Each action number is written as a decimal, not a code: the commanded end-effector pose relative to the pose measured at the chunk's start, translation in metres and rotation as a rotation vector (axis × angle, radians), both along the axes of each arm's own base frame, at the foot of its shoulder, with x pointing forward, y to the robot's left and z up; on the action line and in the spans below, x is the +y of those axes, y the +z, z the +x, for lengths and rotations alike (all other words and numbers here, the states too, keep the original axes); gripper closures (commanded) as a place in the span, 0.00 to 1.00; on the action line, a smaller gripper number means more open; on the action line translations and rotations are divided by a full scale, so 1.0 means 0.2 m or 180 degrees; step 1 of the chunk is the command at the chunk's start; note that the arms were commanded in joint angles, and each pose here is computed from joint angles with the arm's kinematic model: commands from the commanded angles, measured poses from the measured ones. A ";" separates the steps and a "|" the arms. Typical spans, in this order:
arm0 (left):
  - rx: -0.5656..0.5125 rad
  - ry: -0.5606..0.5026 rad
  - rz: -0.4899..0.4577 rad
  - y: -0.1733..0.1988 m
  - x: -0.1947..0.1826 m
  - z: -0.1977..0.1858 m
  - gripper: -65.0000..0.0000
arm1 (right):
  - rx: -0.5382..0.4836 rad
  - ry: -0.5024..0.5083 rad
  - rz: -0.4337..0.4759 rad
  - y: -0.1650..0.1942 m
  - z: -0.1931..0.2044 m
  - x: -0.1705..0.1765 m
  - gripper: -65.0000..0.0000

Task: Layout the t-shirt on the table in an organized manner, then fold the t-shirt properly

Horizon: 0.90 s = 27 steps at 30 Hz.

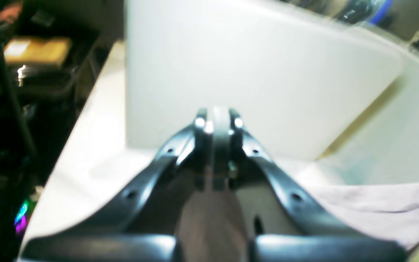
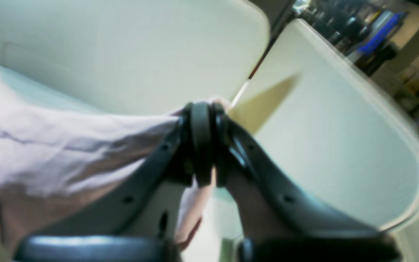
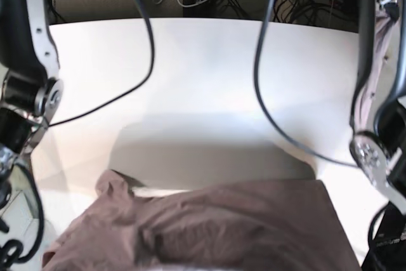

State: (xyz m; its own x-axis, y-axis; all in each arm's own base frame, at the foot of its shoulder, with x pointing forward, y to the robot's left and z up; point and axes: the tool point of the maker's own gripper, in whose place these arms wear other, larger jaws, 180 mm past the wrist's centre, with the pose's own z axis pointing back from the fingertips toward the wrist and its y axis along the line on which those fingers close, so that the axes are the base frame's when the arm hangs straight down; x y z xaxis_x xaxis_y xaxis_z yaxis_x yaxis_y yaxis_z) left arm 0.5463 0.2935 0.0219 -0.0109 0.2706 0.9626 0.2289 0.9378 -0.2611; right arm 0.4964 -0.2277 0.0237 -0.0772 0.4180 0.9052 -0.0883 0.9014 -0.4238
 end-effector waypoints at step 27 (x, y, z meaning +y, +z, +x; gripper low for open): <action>0.0801 0.0395 -0.0223 -0.75 0.36 -0.48 1.00 | 0.0510 -0.0039 -0.0197 -0.61 -0.34 0.07 1.00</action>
